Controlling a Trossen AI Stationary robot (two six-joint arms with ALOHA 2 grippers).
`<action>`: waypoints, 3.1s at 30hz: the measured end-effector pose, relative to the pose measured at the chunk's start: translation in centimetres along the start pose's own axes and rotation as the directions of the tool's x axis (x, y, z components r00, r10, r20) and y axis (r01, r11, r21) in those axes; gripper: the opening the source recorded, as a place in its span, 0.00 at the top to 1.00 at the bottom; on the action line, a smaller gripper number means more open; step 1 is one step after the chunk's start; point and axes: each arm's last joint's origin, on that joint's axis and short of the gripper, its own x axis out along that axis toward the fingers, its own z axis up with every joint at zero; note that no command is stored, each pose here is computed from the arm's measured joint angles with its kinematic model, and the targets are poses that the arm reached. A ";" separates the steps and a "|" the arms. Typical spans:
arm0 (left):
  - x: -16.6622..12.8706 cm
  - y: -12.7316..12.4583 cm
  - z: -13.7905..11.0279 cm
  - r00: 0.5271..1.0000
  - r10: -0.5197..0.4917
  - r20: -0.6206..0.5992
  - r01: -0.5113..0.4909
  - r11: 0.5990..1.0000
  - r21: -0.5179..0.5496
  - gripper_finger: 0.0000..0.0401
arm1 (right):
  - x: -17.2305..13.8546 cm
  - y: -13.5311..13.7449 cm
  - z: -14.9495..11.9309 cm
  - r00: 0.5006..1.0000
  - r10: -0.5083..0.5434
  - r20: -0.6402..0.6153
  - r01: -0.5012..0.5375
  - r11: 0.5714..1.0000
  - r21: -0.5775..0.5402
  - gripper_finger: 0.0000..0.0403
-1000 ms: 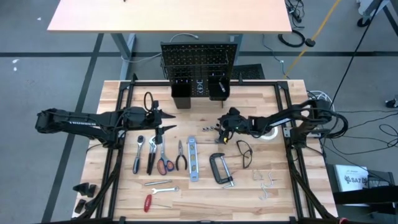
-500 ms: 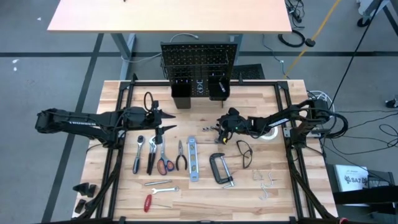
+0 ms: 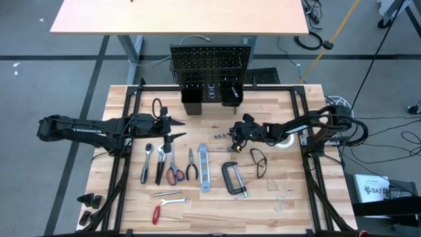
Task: Hang tools onto peg board
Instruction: Put the large socket into the right black bin on the peg board, then put the right small socket into the right black bin on the peg board
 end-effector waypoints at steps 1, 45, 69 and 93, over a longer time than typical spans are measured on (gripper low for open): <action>-0.1 0.0 -0.3 1.000 0.003 0.017 -0.003 1.000 -0.002 0.55 | -0.3 -0.1 0.1 1.000 -0.003 -0.007 0.003 1.000 0.002 0.81; -0.1 1.0 -6.5 0.986 0.036 0.161 -0.014 0.991 -0.134 0.55 | -9.5 -5.0 15.2 0.912 -0.276 0.304 0.323 0.939 -0.117 0.81; -0.1 1.0 -6.4 0.986 0.039 0.165 -0.017 0.991 -0.134 0.55 | -9.3 -5.6 15.4 0.911 -0.271 0.311 0.315 0.944 -0.101 0.34; -0.1 1.0 -6.5 0.986 0.038 0.162 -0.016 0.991 -0.134 0.55 | -6.6 4.9 9.1 0.947 0.319 0.036 -0.304 0.929 -0.212 0.35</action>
